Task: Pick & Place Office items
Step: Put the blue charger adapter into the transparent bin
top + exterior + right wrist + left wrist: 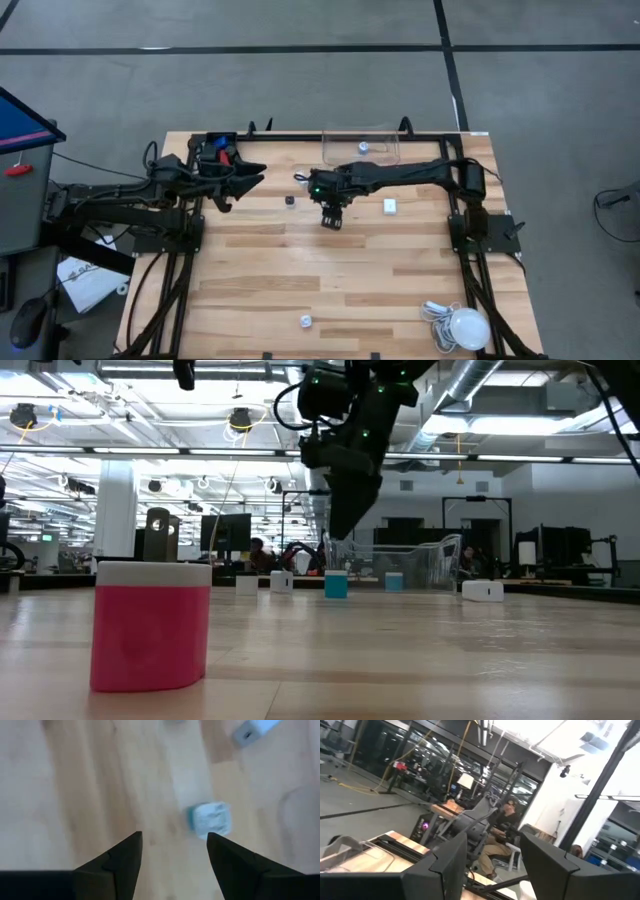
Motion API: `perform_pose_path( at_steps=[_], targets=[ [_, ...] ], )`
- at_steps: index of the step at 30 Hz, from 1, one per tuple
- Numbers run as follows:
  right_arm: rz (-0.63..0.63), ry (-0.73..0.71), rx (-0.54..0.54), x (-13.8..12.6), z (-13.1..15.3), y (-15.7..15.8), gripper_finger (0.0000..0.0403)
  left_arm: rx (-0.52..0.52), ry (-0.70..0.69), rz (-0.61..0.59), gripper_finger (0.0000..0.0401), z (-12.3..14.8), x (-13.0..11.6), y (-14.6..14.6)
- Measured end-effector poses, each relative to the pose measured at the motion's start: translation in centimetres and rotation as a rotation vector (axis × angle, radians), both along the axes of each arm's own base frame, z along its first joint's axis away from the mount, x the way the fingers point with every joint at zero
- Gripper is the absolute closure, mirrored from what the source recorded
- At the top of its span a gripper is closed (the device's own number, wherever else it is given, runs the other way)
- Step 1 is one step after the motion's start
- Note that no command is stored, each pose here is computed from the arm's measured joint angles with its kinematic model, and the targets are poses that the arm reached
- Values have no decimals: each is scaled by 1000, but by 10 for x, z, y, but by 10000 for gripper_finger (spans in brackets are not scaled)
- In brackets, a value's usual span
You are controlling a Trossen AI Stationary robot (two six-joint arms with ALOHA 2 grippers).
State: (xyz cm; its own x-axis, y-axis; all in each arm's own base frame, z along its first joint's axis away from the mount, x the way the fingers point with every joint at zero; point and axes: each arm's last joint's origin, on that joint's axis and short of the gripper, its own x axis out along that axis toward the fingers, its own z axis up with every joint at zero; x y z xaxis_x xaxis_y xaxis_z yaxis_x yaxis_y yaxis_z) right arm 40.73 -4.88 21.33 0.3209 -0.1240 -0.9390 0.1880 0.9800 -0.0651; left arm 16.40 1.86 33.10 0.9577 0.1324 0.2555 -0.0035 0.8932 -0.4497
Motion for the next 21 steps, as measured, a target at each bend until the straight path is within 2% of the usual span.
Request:
perform_pose_path(
  at_steps=[3,6,9,15,21],
  targets=[
    [93,5,-63,2,0,2,187,0,0,-14,219,0,0,-2],
    [133,-1,-65,3,0,0,187,5,1,-27,219,0,0,-5],
    [127,-33,-21,4,-1,-9,187,22,3,-39,219,0,1,-7],
    [76,-62,-5,3,0,-31,187,26,9,-59,219,-1,1,-11],
    [99,-73,34,1,0,-42,187,26,10,-58,219,-1,1,-11]
  ],
)
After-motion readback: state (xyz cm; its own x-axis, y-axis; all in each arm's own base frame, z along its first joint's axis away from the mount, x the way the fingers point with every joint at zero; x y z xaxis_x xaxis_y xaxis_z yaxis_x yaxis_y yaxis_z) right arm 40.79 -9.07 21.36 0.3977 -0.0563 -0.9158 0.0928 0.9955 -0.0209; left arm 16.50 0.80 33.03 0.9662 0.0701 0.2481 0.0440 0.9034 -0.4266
